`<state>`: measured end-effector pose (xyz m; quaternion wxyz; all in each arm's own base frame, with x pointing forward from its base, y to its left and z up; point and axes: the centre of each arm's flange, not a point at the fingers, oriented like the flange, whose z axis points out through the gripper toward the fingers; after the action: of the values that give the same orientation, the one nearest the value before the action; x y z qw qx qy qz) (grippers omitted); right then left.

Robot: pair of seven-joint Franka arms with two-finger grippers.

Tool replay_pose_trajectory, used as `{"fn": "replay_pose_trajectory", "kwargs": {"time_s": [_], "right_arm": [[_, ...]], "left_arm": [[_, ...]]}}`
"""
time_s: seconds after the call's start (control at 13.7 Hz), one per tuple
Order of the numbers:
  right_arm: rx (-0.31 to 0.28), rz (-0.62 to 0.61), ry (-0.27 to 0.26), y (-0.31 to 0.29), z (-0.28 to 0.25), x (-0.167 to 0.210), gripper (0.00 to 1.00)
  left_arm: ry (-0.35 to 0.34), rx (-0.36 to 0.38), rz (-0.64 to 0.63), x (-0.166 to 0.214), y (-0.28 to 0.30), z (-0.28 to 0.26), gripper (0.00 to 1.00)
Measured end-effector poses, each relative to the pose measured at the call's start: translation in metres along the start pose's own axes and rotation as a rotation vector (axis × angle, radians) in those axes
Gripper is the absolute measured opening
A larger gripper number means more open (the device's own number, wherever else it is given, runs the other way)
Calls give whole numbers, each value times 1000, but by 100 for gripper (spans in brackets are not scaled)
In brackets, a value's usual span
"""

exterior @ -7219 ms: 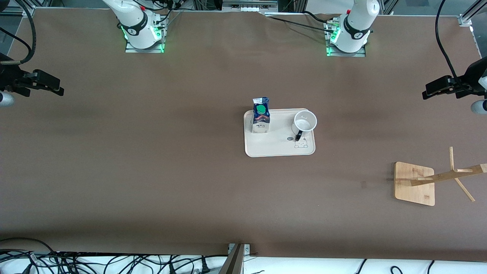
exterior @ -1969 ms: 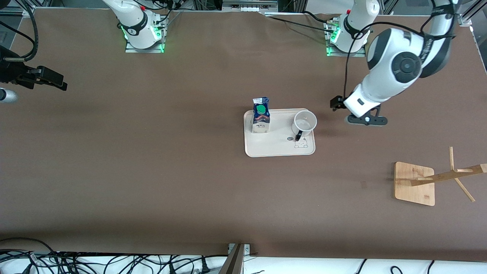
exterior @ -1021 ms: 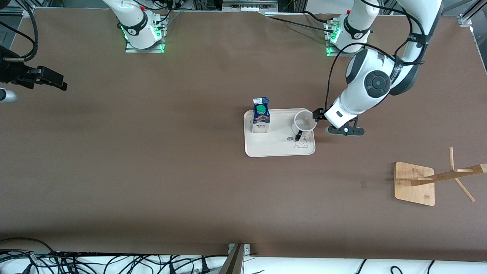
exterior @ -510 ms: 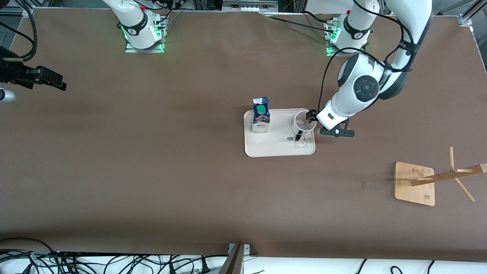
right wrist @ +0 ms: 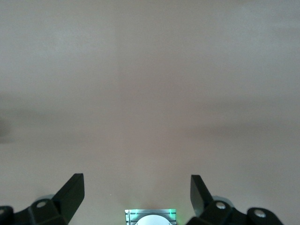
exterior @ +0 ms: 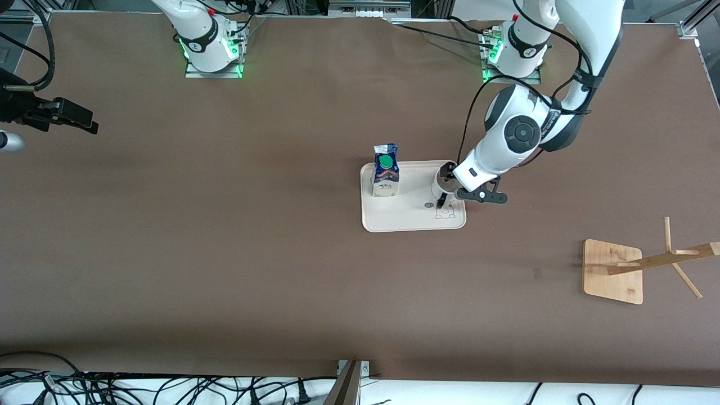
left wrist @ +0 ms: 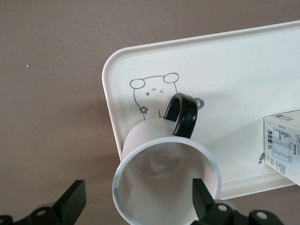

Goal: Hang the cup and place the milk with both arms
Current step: 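Close the left gripper on the white mug's rim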

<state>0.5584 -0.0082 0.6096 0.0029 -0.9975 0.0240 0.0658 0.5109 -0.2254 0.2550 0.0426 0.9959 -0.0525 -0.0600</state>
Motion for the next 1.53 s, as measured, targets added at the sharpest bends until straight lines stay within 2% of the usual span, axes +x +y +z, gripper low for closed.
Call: {"fn": "replay_pose_trajectory", "kwargs": {"time_s": [0.73,1.46,1.53], "right_arm": [[0,1,-1,1,0,0,100],[0,1,-3,1,0,0,100],[0,1,-3,1,0,0,100]], "left_arm": [[17,74,180,2,-2,7,100],[23,64,192,7,-6,32,100],[20,63,191,7,-6,34,90]]}}
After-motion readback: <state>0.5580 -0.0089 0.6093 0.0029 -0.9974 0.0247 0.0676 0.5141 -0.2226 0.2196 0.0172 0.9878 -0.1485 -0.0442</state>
